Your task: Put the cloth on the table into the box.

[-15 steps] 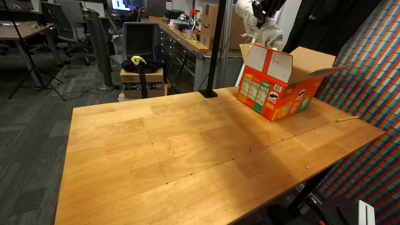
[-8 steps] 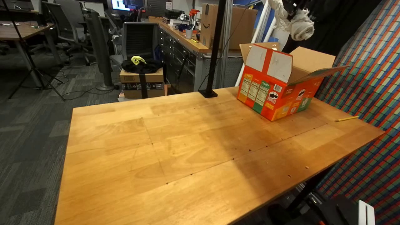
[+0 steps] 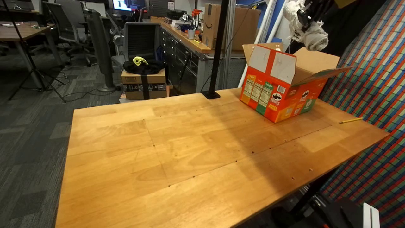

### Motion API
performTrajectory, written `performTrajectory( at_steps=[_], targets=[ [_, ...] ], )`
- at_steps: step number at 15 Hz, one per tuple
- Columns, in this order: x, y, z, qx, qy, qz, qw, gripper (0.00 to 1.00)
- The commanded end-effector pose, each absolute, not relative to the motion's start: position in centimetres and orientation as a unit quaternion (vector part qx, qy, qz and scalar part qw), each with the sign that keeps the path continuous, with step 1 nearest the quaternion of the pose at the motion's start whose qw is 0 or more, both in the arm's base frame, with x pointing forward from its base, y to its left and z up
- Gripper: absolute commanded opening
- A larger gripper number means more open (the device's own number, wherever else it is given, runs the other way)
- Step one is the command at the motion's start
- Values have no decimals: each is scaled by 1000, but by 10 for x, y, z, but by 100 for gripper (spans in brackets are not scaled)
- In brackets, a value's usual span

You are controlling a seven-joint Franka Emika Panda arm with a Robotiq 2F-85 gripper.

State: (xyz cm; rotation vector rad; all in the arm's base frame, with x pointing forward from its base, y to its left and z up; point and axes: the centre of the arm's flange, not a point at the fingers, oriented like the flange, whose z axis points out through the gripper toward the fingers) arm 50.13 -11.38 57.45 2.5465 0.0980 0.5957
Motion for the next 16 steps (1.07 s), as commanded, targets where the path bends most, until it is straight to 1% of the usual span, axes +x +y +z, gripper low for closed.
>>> performTrajectory(
  at_steps=[1,7,8,9,10,11,16],
  targets=[
    [497,-139,550,942,51,231,240,5],
    [491,-160,510,945,74,233,215,5],
    [490,-162,505,947,74,227,214,8],
    [490,-164,501,949,73,224,211,18],
    [492,-157,499,951,66,211,217,17],
    [491,-159,496,952,66,208,215,19],
    [491,-160,494,952,67,207,213,19]
  ],
)
